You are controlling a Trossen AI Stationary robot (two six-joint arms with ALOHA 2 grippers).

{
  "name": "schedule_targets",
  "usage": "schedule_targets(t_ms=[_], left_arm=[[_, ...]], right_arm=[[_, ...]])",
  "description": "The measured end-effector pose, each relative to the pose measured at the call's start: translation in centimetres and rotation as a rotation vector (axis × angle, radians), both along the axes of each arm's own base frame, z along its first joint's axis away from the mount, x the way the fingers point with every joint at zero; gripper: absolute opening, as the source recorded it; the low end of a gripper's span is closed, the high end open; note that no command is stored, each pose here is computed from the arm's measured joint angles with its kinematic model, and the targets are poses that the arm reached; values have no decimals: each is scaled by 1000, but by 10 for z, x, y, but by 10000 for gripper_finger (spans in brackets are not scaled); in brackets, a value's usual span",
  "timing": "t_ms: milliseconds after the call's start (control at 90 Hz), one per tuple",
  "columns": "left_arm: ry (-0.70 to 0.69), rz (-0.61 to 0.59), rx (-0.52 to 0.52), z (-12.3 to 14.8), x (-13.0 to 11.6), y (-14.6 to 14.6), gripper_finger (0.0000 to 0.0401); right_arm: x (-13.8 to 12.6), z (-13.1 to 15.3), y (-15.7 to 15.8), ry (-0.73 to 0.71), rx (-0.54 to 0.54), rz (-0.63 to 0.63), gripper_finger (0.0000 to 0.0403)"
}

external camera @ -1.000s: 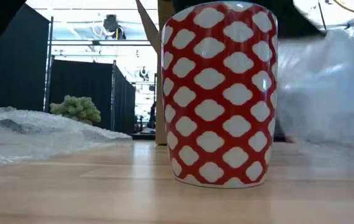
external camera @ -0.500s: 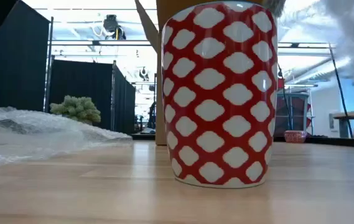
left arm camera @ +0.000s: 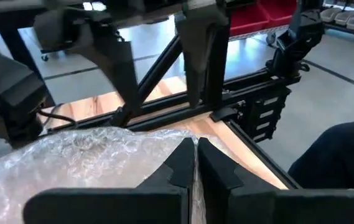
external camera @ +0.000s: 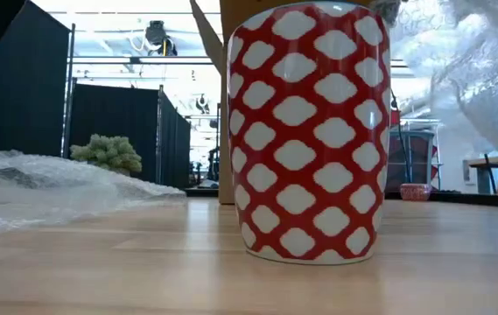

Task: Wrap mug
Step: Wrap the yellow mug with the bubble wrap

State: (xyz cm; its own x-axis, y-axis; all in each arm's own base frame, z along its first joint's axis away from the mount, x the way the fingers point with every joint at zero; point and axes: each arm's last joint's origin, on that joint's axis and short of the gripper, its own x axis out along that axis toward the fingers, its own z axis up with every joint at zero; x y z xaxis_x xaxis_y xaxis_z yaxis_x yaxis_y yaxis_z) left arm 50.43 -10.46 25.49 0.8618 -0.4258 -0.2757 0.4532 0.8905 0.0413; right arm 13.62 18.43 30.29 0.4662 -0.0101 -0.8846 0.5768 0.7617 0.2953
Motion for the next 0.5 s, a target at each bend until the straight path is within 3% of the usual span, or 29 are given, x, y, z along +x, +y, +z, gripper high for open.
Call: schedule_targets(t_ms=[289, 500], left_arm=[[8, -2, 1, -6, 2, -1, 0], [18, -3, 3, -12, 3, -2, 0]], right_arm=[[5, 4, -6, -234, -252, 27, 260], [10, 6, -11, -327, -357, -10, 260]])
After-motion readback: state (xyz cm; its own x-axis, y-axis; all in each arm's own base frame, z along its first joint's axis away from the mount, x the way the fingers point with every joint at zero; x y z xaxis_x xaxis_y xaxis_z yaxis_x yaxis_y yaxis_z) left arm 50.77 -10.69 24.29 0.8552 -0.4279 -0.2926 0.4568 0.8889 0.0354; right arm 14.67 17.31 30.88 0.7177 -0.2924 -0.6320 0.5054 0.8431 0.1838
